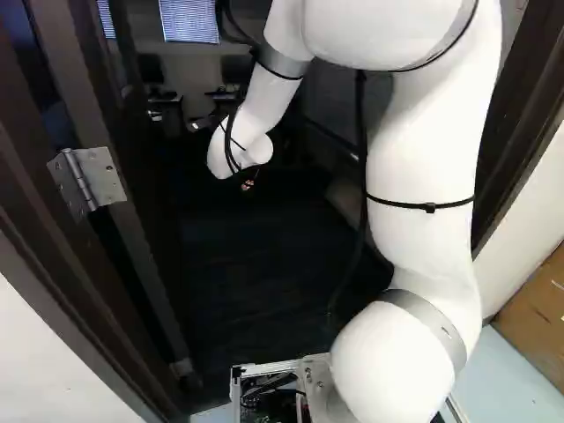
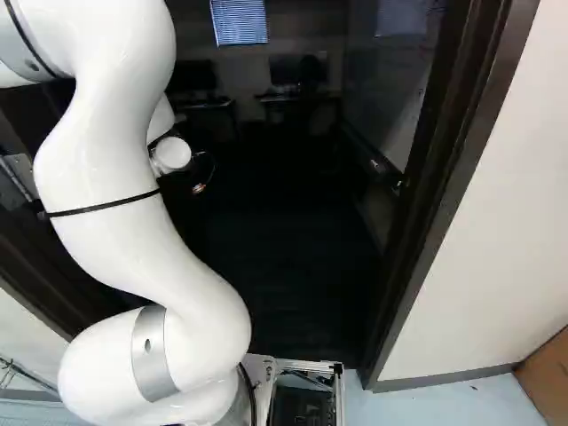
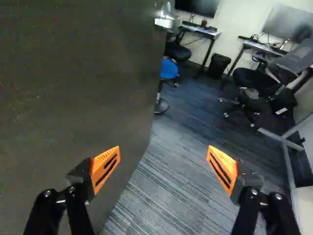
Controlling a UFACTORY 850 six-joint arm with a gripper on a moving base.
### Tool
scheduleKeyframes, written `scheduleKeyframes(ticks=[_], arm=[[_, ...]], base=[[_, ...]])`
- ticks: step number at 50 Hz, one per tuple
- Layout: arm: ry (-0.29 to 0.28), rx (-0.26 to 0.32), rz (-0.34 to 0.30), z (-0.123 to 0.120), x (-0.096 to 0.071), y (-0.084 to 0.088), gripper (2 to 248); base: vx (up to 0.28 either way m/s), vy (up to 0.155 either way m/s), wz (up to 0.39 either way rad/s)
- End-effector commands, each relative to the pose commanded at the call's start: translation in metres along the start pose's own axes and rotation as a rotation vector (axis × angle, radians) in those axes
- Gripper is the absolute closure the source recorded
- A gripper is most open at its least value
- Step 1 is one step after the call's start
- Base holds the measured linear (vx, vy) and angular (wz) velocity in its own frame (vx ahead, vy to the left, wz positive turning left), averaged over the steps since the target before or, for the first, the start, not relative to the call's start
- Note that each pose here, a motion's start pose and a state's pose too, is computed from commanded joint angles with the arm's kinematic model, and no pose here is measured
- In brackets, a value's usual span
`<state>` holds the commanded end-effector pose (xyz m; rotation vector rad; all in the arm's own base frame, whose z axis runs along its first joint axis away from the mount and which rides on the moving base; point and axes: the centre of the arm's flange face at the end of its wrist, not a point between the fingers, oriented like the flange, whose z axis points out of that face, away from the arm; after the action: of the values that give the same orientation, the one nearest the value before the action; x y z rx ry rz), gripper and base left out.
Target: Open the door and move inside
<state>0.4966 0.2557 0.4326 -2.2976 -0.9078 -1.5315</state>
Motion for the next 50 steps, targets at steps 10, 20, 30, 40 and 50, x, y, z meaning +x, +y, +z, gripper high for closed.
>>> scheduleKeyframes(ticks=[10, 20, 30, 40, 50], arm=[[-0.01, -0.02, 0.025, -0.021, -0.009, 0.003, 3], [-0.018, -0.039, 0.049, -0.041, -0.017, 0.005, 3], [-0.024, -0.061, 0.077, -0.062, -0.026, 0.006, 3], [-0.02, -0.089, 0.114, -0.083, -0.035, 0.006, 3], [-0.008, -0.119, 0.151, -0.104, -0.043, 0.007, 3]], base=[[0.0, 0.0, 0.0], [0.0, 0.0, 0.0], [0.0, 0.0, 0.0], [0.0, 0.0, 0.0], [0.0, 0.0, 0.0]])
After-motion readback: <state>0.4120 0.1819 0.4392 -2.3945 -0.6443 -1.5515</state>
